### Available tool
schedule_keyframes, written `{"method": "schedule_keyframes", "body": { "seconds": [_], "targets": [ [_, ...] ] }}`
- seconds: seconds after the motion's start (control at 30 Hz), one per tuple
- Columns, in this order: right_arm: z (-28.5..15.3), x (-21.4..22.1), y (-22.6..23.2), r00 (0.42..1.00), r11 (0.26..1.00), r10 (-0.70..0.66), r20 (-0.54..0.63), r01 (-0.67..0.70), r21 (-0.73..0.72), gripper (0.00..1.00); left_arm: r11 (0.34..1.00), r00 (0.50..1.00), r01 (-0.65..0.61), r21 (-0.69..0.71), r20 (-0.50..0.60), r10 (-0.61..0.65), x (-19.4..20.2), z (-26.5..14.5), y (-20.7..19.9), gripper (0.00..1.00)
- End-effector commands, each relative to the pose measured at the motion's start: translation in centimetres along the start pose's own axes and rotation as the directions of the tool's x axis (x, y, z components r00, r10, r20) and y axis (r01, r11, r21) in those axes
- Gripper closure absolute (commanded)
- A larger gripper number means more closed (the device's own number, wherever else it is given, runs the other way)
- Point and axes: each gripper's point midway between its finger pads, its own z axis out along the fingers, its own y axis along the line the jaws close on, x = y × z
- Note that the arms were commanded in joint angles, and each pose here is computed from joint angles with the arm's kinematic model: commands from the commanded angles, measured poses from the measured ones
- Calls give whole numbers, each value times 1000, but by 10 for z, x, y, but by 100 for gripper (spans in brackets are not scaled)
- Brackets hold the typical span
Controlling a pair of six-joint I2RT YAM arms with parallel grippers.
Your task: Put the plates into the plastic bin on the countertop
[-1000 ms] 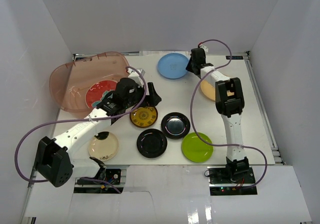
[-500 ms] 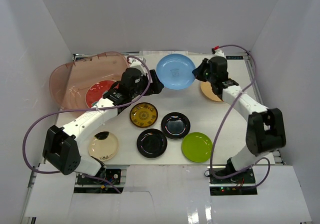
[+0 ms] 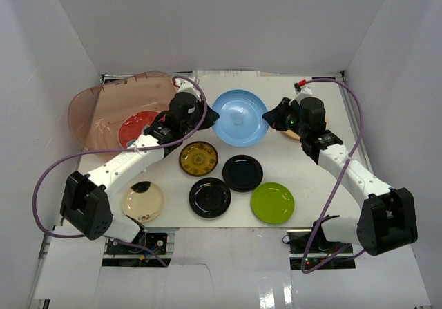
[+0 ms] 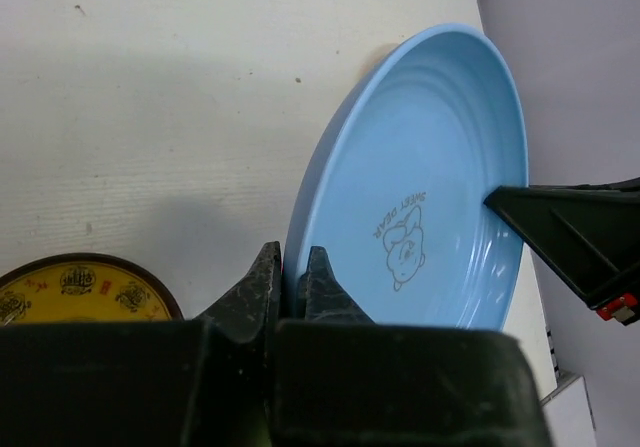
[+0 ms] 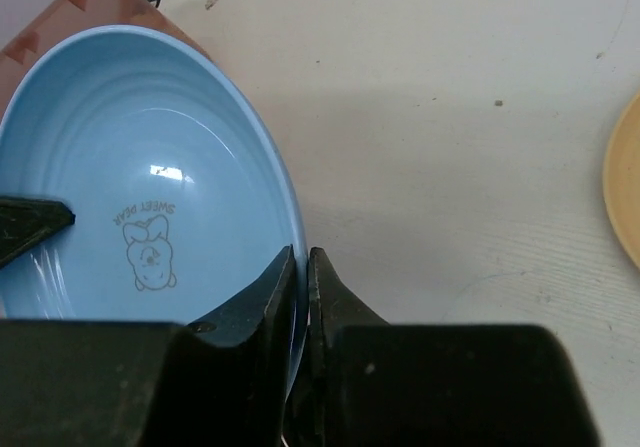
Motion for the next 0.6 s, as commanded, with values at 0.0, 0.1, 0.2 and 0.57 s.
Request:
{"method": "schedule_keyframes", "body": {
  "seconds": [0.0, 0.1, 0.2, 0.57],
  "targets": [
    [-8, -17, 17, 998, 998, -18, 59, 21, -61, 85, 1000, 998, -15, -12, 58, 15, -16, -14, -1, 100],
    [-9, -16, 18, 998, 997, -48, 41, 51, -61, 67, 996, 990, -61, -65, 121, 69, -43, -20, 0, 100],
    [-12, -17, 22, 997, 994, -76, 27, 78, -75, 43, 992, 975, -61, -108, 206, 82, -91, -34, 7, 100],
    [9, -10, -53, 984, 949, -177, -25, 178, 259, 31, 876, 885, 284, -390, 458, -82, -175, -125, 195, 100]
  ]
}}
